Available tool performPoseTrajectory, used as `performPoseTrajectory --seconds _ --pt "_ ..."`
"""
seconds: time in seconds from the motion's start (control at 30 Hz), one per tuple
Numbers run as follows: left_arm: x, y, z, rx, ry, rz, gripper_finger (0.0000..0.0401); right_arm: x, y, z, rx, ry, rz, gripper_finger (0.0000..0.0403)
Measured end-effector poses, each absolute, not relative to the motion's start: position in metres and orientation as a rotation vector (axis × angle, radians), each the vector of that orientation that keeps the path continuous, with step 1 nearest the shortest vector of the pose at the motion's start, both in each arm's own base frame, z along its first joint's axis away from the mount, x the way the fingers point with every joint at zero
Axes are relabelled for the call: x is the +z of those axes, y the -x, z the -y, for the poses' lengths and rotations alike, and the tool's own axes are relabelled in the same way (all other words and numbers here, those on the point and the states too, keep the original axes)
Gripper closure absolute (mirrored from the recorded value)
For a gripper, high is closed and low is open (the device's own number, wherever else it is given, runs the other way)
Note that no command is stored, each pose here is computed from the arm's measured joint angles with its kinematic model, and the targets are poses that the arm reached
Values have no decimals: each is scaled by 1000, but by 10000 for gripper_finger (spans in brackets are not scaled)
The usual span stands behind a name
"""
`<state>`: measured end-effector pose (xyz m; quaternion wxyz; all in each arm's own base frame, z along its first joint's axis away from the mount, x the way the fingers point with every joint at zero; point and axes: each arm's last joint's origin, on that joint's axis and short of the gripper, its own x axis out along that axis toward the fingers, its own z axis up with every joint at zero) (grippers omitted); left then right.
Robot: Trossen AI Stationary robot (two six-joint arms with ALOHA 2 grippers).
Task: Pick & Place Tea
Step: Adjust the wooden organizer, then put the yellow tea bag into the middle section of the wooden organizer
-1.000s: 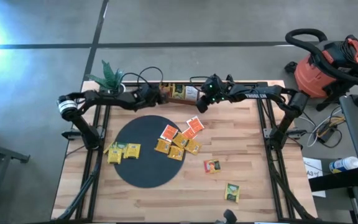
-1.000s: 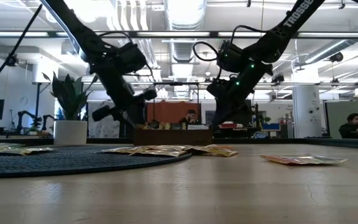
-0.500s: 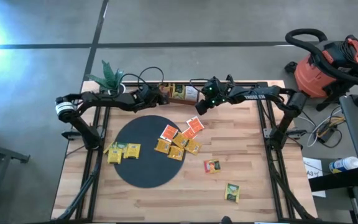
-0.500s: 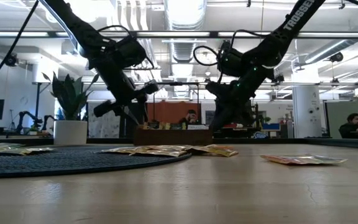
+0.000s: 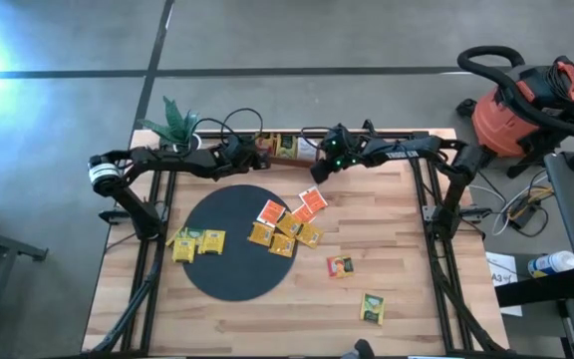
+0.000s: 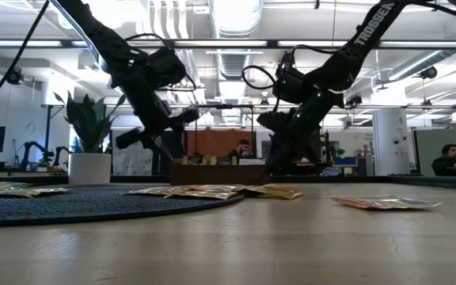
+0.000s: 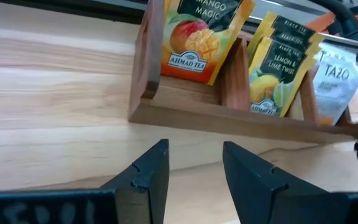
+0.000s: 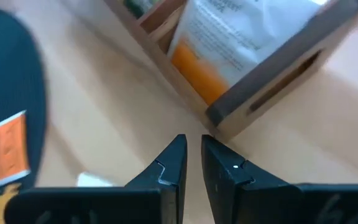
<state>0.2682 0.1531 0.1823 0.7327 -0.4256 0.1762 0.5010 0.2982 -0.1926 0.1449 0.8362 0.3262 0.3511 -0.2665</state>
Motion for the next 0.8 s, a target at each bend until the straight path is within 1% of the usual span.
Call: performPoseTrajectory --seconds 0.27,0.37,0.47,0.63,0.8 --pt "185 -266 -152 1100 938 -396 256 144 -295 198 -619 -682 -744 355" --pt "192 -262 -146 1076 912 -440 256 147 -294 198 -613 -684 -739 355" --pt "203 -253 -132 1027 859 -534 256 154 -293 196 -541 -693 -728 355" --pt "225 -235 -97 928 805 -668 256 166 -295 186 -341 -647 -722 355" --pt "233 -218 -56 880 732 -824 256 167 -299 173 -286 -649 -760 355"
